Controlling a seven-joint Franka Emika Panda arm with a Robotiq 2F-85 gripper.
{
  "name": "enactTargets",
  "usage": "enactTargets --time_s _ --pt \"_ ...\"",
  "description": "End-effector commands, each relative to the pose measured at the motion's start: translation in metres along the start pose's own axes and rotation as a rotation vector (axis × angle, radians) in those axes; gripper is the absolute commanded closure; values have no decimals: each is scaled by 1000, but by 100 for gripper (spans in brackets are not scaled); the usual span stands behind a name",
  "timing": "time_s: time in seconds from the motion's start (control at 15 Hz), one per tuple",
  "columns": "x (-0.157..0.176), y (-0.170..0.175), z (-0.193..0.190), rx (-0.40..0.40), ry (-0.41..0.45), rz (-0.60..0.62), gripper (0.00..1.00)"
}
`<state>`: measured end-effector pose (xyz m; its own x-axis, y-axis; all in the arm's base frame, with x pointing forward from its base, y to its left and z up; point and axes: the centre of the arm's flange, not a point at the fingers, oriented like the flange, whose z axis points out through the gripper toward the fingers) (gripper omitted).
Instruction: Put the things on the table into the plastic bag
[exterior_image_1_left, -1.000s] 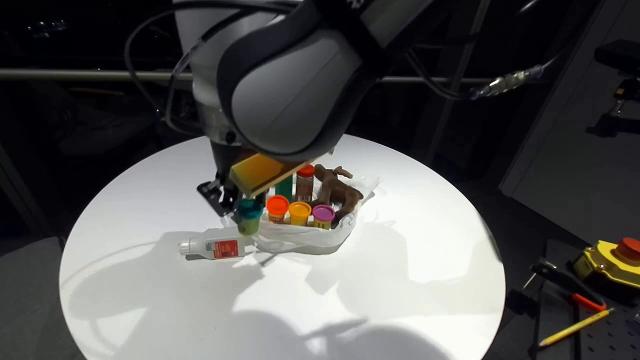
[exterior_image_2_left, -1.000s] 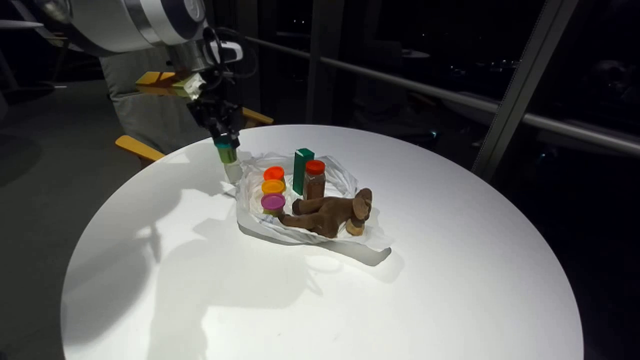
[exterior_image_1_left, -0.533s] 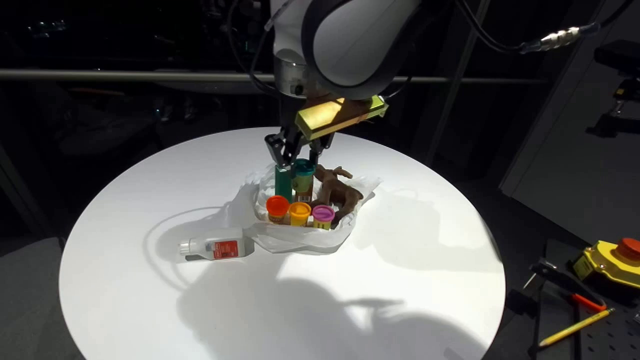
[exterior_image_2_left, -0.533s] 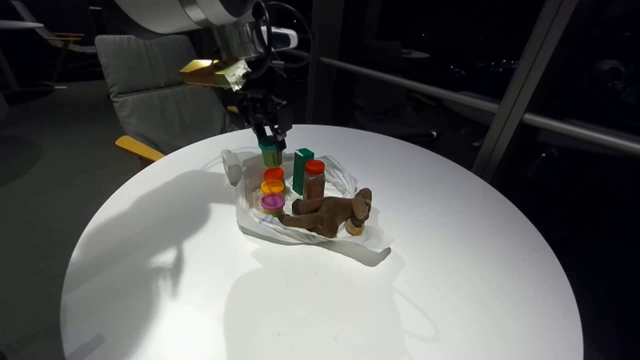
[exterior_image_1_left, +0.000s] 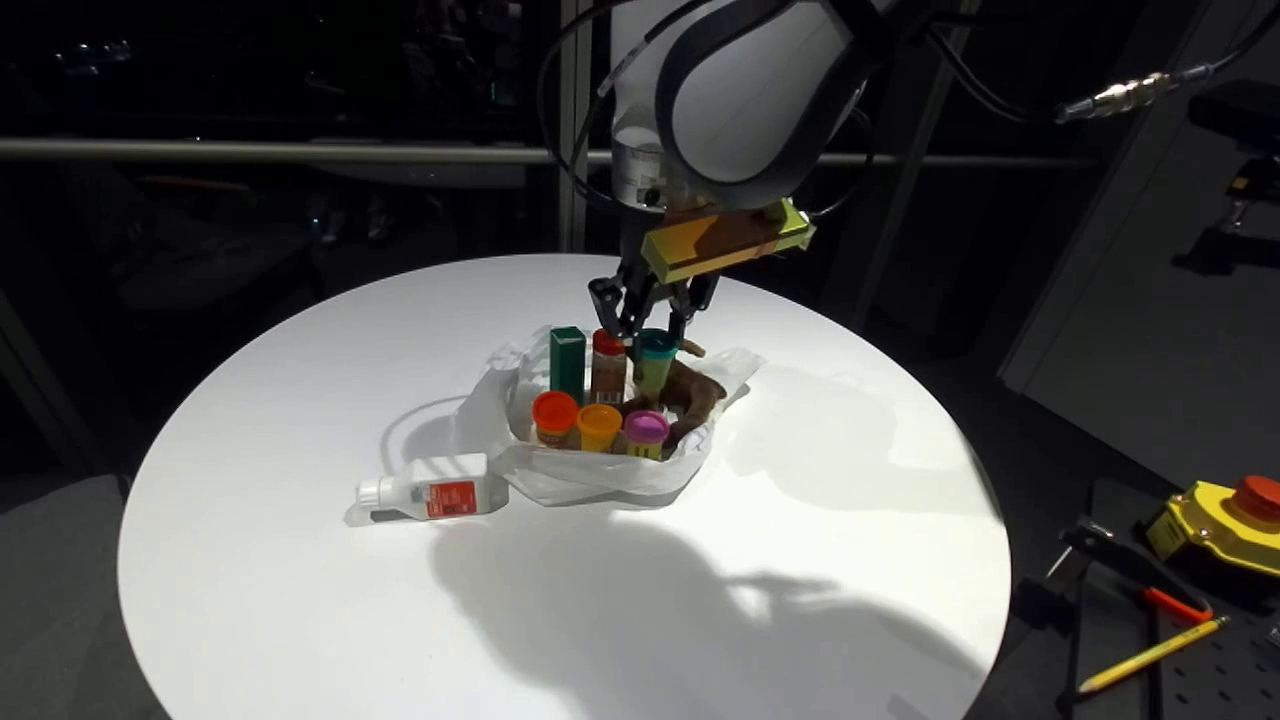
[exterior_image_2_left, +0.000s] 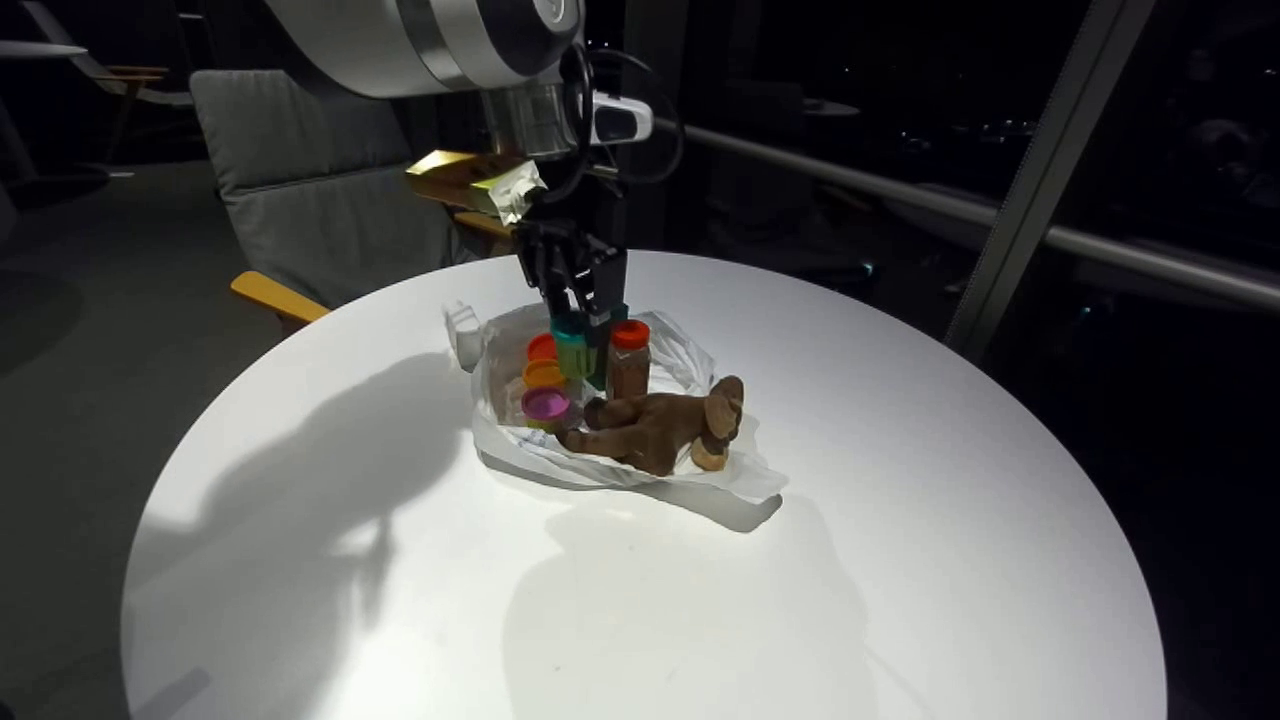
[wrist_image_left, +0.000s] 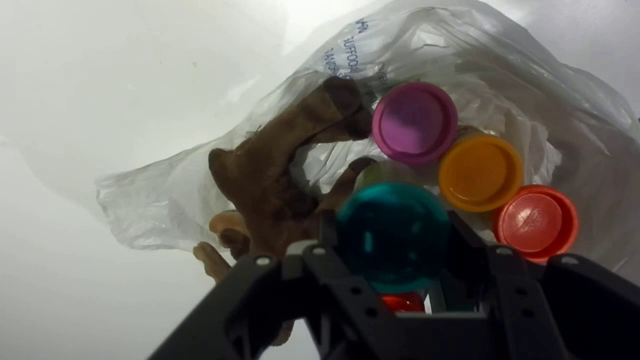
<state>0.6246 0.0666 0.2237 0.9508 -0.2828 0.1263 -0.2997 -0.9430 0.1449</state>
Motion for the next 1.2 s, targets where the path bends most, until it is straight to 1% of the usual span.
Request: enactTargets --time_s 0.0,0.27,0.53,0.8,0.93,1.0,1.07,1.13 --pt "7 -1 1 48 -4 31 72" --pt "16 -1 19 72 -16 79 72" --pt "29 3 30 89 11 115 72" --pt "36 4 32 93 33 122 72" --pt "33 2 35 89 15 105 72" --pt "31 1 37 81 9 97 64" --pt "30 1 39 74 5 93 22" --pt "28 1 40 71 6 94 21"
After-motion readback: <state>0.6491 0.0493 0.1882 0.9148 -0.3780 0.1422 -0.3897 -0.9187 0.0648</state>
